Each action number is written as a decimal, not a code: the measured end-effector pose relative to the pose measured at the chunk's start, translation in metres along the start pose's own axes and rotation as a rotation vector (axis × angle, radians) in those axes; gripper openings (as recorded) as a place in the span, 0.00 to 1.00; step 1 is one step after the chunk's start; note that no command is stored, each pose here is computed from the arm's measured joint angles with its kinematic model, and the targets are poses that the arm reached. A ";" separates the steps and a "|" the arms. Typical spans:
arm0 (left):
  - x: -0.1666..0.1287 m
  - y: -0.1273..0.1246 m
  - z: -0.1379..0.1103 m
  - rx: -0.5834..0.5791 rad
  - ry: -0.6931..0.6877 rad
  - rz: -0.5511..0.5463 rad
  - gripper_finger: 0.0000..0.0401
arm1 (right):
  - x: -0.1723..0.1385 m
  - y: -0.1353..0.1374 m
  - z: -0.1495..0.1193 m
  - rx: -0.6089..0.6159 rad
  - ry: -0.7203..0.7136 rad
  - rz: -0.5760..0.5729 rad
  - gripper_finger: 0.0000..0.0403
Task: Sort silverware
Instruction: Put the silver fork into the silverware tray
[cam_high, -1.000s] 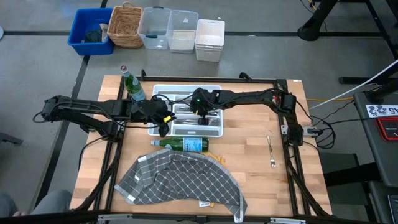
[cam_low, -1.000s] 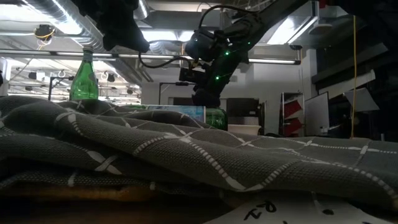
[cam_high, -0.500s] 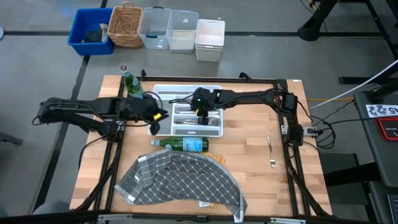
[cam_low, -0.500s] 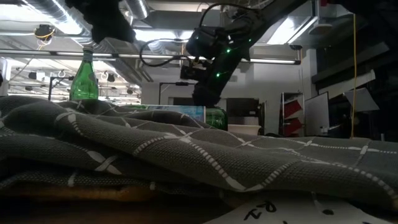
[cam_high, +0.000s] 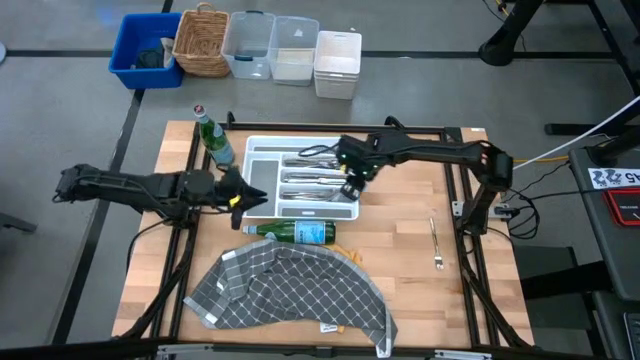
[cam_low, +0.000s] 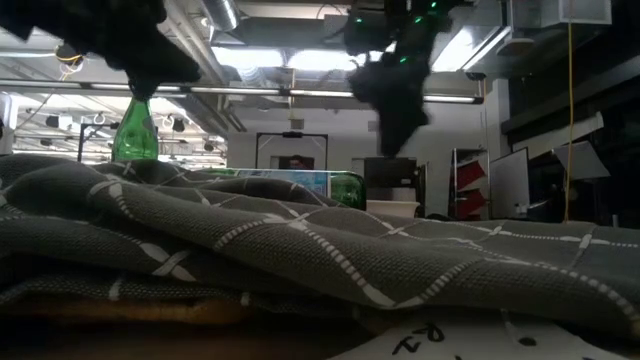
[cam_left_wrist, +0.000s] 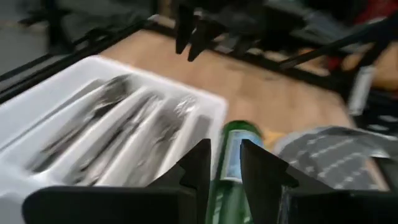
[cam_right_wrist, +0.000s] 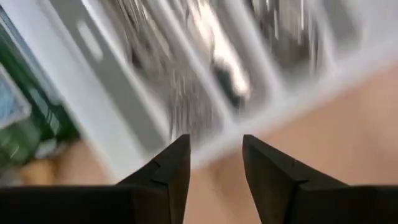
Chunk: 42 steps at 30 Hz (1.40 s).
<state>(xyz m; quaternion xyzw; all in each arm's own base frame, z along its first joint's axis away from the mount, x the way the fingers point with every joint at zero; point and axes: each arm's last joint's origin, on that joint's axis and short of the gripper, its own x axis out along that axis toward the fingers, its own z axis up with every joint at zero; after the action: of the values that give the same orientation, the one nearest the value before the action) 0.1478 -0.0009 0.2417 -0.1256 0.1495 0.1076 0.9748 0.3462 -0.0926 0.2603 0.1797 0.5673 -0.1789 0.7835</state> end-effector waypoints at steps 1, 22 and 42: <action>0.002 0.000 -0.006 0.006 -0.022 -0.037 0.18 | -0.004 -0.001 -0.007 0.065 0.057 0.007 0.37; -0.009 0.017 -0.060 0.020 -0.281 -0.195 0.18 | -0.028 0.022 -0.068 0.178 0.533 -0.161 0.37; -0.019 0.024 -0.073 0.089 -0.374 -0.185 0.18 | -0.088 -0.014 -0.187 0.597 0.158 -0.024 0.37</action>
<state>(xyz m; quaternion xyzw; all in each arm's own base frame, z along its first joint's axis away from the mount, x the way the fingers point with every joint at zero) 0.1044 -0.0014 0.1754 -0.0733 -0.0418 0.0321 0.9959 0.1595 -0.0071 0.2884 0.4085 0.5511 -0.3324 0.6472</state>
